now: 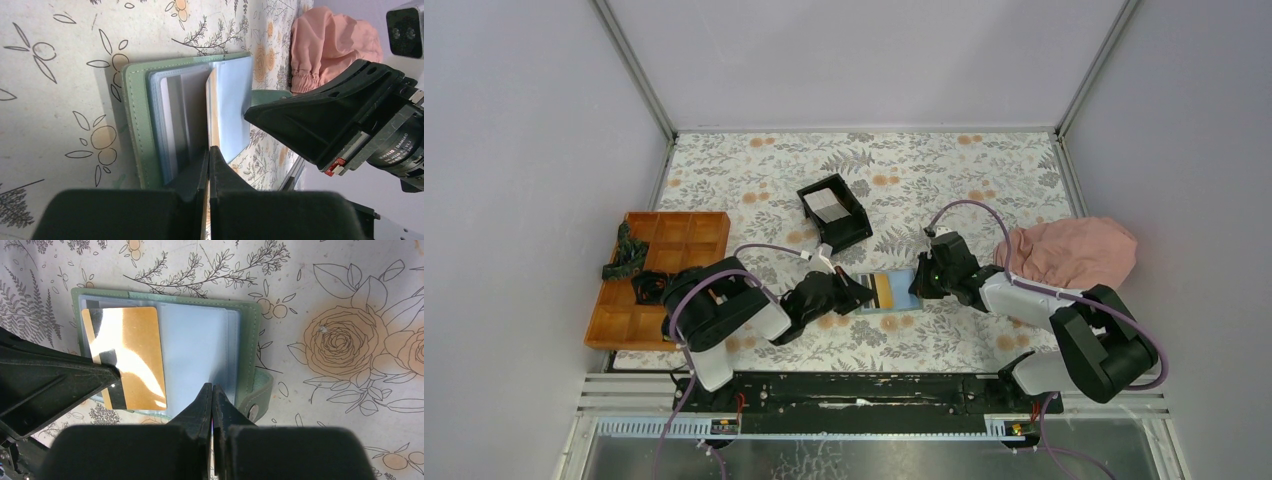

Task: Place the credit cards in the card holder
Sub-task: Insert the credit card into the card holder.

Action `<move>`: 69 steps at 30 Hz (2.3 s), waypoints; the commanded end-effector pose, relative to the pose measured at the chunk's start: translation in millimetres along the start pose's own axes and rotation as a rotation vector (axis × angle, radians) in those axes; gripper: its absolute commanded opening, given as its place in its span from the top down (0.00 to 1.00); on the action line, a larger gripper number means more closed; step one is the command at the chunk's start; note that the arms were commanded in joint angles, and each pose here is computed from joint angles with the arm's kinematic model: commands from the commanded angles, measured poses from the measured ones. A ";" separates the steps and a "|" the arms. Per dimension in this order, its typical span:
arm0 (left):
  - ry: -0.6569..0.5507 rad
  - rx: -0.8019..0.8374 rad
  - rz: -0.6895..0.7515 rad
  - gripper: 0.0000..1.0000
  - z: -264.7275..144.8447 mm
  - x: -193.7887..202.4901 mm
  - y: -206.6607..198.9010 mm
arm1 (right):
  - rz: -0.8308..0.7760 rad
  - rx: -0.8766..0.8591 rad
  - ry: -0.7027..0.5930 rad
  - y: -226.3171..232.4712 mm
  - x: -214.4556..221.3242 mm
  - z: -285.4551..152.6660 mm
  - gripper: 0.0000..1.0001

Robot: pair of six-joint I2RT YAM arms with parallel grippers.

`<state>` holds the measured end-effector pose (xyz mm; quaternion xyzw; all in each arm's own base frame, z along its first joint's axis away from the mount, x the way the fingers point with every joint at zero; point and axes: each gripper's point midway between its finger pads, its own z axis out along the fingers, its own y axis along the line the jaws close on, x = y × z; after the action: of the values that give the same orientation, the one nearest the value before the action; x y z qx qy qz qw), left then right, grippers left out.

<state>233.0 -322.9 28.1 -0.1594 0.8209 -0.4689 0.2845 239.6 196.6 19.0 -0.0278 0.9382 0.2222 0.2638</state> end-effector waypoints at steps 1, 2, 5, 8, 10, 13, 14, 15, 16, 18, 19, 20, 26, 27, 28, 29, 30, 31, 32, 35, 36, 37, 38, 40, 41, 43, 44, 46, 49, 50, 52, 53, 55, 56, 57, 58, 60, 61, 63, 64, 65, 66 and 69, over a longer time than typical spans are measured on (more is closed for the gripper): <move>-0.006 0.016 -0.010 1.00 5.4 -2.1 -1.7 | 0.002 0.007 -0.036 0.9 -6.4 3.2 1.00; -0.004 0.015 -0.010 1.00 5.9 -1.7 -1.4 | 0.003 0.010 -0.035 -0.1 -5.8 3.5 1.00; 0.000 0.011 -0.014 1.00 6.6 -0.6 -0.1 | 0.005 0.012 -0.030 -0.6 -4.5 4.7 1.00; 0.000 0.006 -0.017 1.00 7.1 -0.1 1.9 | 0.005 0.014 -0.026 -1.0 -3.8 5.8 1.00; -0.001 0.009 -0.017 1.00 7.8 -0.6 0.9 | 0.007 0.015 -0.023 -1.6 -2.7 6.2 1.00; 0.005 0.011 -0.021 1.00 9.3 0.9 1.2 | 0.007 0.018 -0.020 -2.6 -1.7 6.6 1.00; 0.007 0.013 -0.024 1.00 9.9 1.2 0.6 | 0.007 0.019 -0.020 -2.7 -1.6 6.7 1.00; 0.008 0.017 -0.023 1.00 10.8 1.4 -0.4 | 0.006 0.019 -0.019 -2.6 -1.2 6.9 1.00; 0.011 0.018 -0.023 1.00 11.2 2.1 -0.6 | 0.007 0.020 -0.017 -3.1 -0.7 7.1 1.00; 0.016 0.025 -0.023 1.00 12.5 2.9 -2.7 | 0.007 0.022 -0.014 -3.8 0.3 7.6 1.00; 0.020 0.022 -0.022 1.00 12.9 3.6 -1.6 | 0.008 0.023 -0.015 -4.0 0.0 7.9 1.00; 0.022 0.024 -0.021 1.00 13.5 3.8 -2.3 | 0.008 0.023 -0.012 -4.3 0.7 8.2 1.00; 0.038 0.027 -0.019 1.00 15.9 7.1 -2.7 | 0.010 0.026 -0.007 -4.8 1.7 9.5 1.00; 0.041 0.025 -0.019 1.00 16.5 7.8 -1.7 | 0.011 0.025 -0.007 -4.5 1.4 9.8 1.00; 0.046 0.024 -0.020 1.00 16.8 9.2 -1.2 | 0.012 0.027 -0.005 -5.2 2.3 10.1 1.00; 0.049 0.020 -0.019 1.00 17.0 10.4 0.1 | 0.013 0.027 -0.003 -5.3 2.7 10.4 1.00; 0.049 0.015 -0.019 1.00 17.5 10.9 1.5 | 0.012 0.027 -0.004 -5.1 2.4 10.4 1.00; 0.052 0.008 -0.018 1.00 17.6 11.9 3.7 | 0.012 0.027 -0.002 -5.3 3.1 10.6 1.00; 0.054 0.004 -0.018 1.00 17.9 12.5 5.0 | 0.013 0.028 -0.002 -5.5 2.6 10.6 1.00; 0.061 -0.022 -0.012 1.00 18.9 15.0 12.7 | 0.012 0.029 0.000 -5.4 2.8 10.7 1.00; 0.064 -0.028 -0.008 1.00 19.5 16.2 14.1 | 0.012 0.030 0.001 -5.6 2.8 10.8 1.00; 0.067 -0.035 -0.005 1.00 20.2 17.1 16.0 | 0.011 0.032 0.001 -5.9 2.5 11.0 1.00; 0.071 -0.042 0.000 1.00 20.6 18.2 17.9 | 0.011 0.032 0.001 -5.5 2.2 11.2 1.00; 0.074 -0.066 0.009 1.00 21.9 19.4 23.5 | 0.009 0.036 0.000 -6.3 1.9 10.9 1.00; 0.075 -0.076 0.014 1.00 22.3 20.0 25.8 | 0.008 0.041 -0.002 -7.0 1.6 10.3 1.00; 0.075 -0.099 0.020 1.00 22.7 20.5 32.0 | 0.005 0.049 -0.013 -7.5 -1.8 8.0 1.00; 0.076 -0.107 0.021 1.00 22.8 21.1 34.8 | 0.003 0.057 -0.021 -8.1 -4.1 6.3 1.00; 0.077 -0.121 0.022 1.00 22.5 22.4 39.6 | -0.002 0.079 -0.042 -10.2 -9.8 2.2 0.97; 0.080 -0.139 0.019 1.00 22.4 24.3 46.0 | -0.003 0.125 -0.071 -16.4 -17.5 -3.5 0.86; 0.080 -0.145 0.019 1.00 22.5 24.6 48.0 | -0.002 0.139 -0.081 -18.4 -19.3 -5.0 0.83; 0.080 -0.152 0.018 1.00 21.8 25.2 50.6 | 0.010 0.167 -0.102 -23.3 -22.5 -7.4 0.81; 0.080 -0.156 0.017 1.00 21.4 25.2 51.9 | 0.015 0.182 -0.110 -26.1 -23.4 -8.3 0.81; 0.077 -0.165 0.019 1.00 20.9 24.7 53.8 | 0.026 0.209 -0.125 -31.3 -24.6 -9.4 0.80; 0.075 -0.165 0.019 1.00 20.5 24.5 53.8 | 0.030 0.222 -0.134 -33.7 -25.4 -9.8 0.80; 0.076 -0.167 0.020 1.00 20.3 24.7 54.6 | 0.036 0.238 -0.143 -36.7 -26.2 -10.1 0.80; 0.076 -0.167 0.020 1.00 20.0 24.8 54.8 | 0.037 0.247 -0.147 -38.4 -26.9 -10.1 0.80; 0.079 -0.171 0.020 1.00 19.0 25.4 56.1 | 0.041 0.269 -0.148 -42.3 -26.8 -9.3 0.80; 0.077 -0.172 0.021 1.00 18.8 25.1 56.1 | 0.043 0.280 -0.151 -43.8 -27.5 -9.1 0.80; 0.075 -0.171 0.021 1.00 18.3 24.6 55.6 | 0.048 0.293 -0.153 -46.5 -28.0 -8.5 0.81; 0.076 -0.173 0.021 1.00 17.8 24.7 56.1 | 0.047 0.298 -0.151 -47.6 -27.3 -8.0 0.81; 0.076 -0.173 0.020 1.00 17.5 24.8 56.3 | 0.050 0.300 -0.149 -48.2 -26.7 -7.1 0.82; 0.074 -0.172 0.020 1.00 17.8 23.8 55.9 | 0.050 0.301 -0.144 -48.7 -25.2 -6.1 0.82; 0.076 -0.170 0.022 1.00 18.6 24.2 55.0 | 0.057 0.283 -0.124 -46.4 -20.8 -1.8 0.84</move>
<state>243.3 -347.1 18.8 -0.1605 0.8161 -0.4874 0.2656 260.3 153.1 13.1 0.0400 0.9427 0.1046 0.3144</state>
